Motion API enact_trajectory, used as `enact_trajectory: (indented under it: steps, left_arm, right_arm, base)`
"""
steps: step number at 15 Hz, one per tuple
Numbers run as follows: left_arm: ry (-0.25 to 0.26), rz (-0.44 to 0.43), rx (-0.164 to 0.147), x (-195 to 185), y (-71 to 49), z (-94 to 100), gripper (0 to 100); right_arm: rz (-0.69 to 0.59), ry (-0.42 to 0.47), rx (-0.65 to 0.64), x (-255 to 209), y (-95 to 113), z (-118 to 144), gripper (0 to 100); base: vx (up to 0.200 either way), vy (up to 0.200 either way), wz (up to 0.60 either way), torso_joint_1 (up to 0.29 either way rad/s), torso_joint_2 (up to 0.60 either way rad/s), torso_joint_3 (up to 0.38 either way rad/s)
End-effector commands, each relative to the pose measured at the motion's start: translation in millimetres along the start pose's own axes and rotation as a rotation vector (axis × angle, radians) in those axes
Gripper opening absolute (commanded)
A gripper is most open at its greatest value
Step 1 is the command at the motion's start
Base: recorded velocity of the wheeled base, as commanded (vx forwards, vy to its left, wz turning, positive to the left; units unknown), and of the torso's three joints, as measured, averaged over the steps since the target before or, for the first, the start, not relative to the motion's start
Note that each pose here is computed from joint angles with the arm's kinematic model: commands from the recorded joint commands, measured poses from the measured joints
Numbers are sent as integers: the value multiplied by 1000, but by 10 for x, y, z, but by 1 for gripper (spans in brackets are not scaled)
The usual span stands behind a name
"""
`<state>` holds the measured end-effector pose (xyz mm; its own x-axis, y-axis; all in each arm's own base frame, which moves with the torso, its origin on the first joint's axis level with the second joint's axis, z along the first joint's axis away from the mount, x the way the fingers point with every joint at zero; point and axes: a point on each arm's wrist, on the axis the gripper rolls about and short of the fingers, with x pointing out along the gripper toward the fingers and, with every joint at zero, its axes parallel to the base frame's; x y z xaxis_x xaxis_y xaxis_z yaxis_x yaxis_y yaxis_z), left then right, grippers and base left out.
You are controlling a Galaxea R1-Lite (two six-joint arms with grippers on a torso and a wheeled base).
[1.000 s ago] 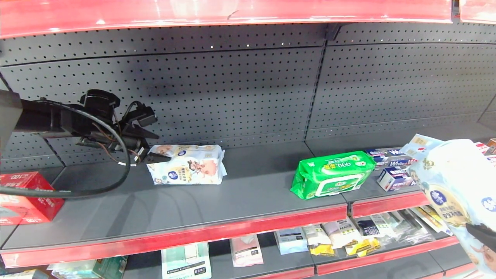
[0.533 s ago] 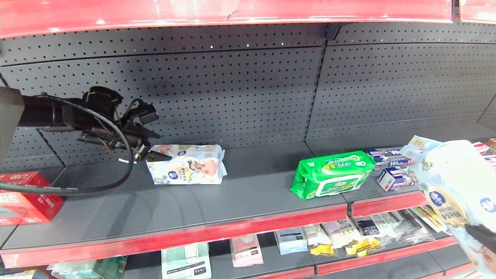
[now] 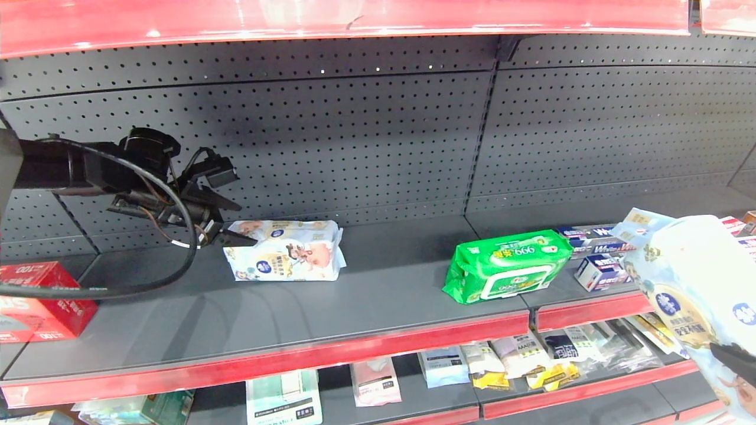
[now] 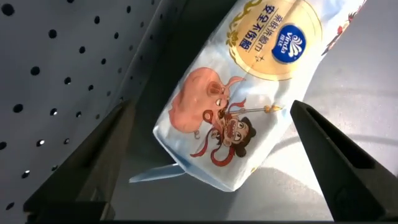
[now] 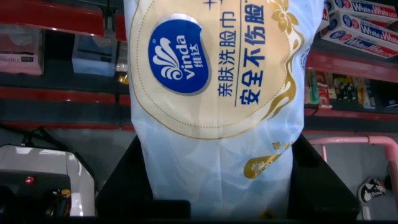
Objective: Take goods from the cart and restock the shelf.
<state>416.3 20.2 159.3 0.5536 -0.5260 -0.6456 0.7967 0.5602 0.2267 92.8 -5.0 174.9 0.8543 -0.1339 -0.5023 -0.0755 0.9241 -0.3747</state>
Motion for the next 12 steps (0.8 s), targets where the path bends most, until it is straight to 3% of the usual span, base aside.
enact_trajectory:
  steps: [1,12]
  left_arm:
    - [3,-6,-4,11,-4,-16,100]
    - [23,-47,-13,215,11,-160,100]
  right_arm:
    - [-1,-2,-3,-4,0,-1,0]
    - [-24,9,-15,-9,2,-23,0]
  base:
    - [0,0,0,0,0,0]
    - [0,0,0,0,0,0]
